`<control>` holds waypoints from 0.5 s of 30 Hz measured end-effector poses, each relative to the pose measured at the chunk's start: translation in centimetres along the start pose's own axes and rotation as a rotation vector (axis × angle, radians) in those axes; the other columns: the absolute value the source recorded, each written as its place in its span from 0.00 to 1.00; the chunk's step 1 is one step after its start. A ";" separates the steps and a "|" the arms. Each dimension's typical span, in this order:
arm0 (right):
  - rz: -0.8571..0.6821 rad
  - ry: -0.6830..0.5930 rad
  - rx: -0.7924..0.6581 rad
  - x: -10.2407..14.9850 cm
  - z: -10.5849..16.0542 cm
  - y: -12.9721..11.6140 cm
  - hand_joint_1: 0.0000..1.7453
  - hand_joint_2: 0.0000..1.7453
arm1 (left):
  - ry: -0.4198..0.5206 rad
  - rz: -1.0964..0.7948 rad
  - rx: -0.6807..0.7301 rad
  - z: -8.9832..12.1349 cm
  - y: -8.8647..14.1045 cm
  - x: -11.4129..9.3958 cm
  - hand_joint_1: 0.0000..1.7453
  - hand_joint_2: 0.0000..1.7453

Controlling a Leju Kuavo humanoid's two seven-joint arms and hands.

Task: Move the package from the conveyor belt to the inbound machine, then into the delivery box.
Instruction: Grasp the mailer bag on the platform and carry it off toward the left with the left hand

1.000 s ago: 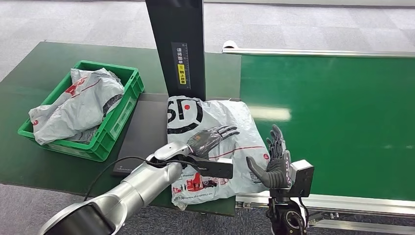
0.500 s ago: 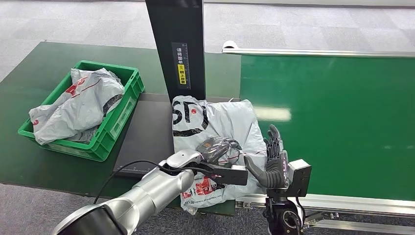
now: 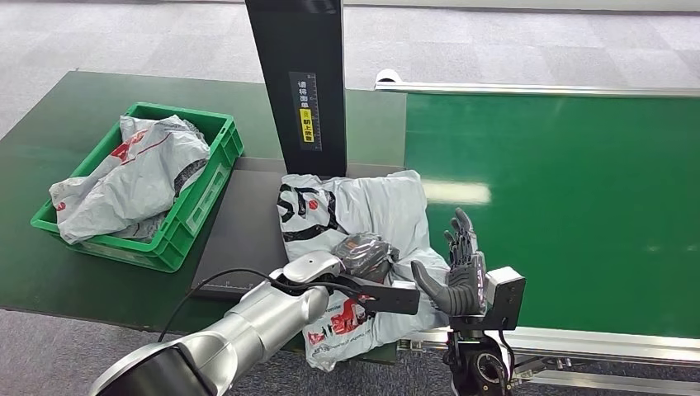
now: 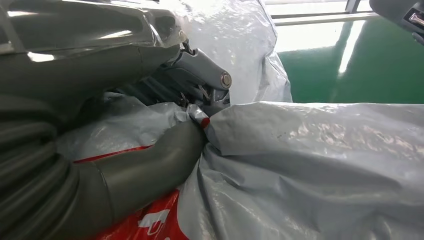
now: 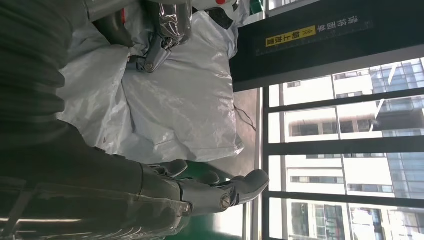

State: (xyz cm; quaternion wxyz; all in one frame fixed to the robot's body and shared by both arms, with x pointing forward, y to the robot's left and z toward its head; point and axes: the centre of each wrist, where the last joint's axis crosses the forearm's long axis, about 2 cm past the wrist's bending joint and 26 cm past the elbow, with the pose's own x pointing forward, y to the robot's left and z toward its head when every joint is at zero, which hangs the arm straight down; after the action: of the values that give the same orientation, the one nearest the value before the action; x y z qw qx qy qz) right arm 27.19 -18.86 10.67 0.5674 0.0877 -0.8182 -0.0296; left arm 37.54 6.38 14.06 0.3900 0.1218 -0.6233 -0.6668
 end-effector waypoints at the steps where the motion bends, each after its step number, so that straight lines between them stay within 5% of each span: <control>1: 0.000 0.000 0.000 0.0 0.0 0.0 0.00 1.00 | 0.000 0.000 -0.001 0.0 0.0 0.0 1.00 1.00; 15: 0.002 -0.002 -0.004 0.0 -0.2 -0.1 0.00 1.00 | 0.004 -0.074 0.018 -0.1 -0.1 0.3 1.00 1.00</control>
State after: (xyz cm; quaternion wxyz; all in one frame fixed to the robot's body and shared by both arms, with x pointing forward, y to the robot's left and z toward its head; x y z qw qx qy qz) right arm 27.38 -18.92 10.76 0.5668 0.0856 -0.8188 -0.0308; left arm 37.40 6.13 14.07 0.3650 0.1496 -0.6236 -0.6749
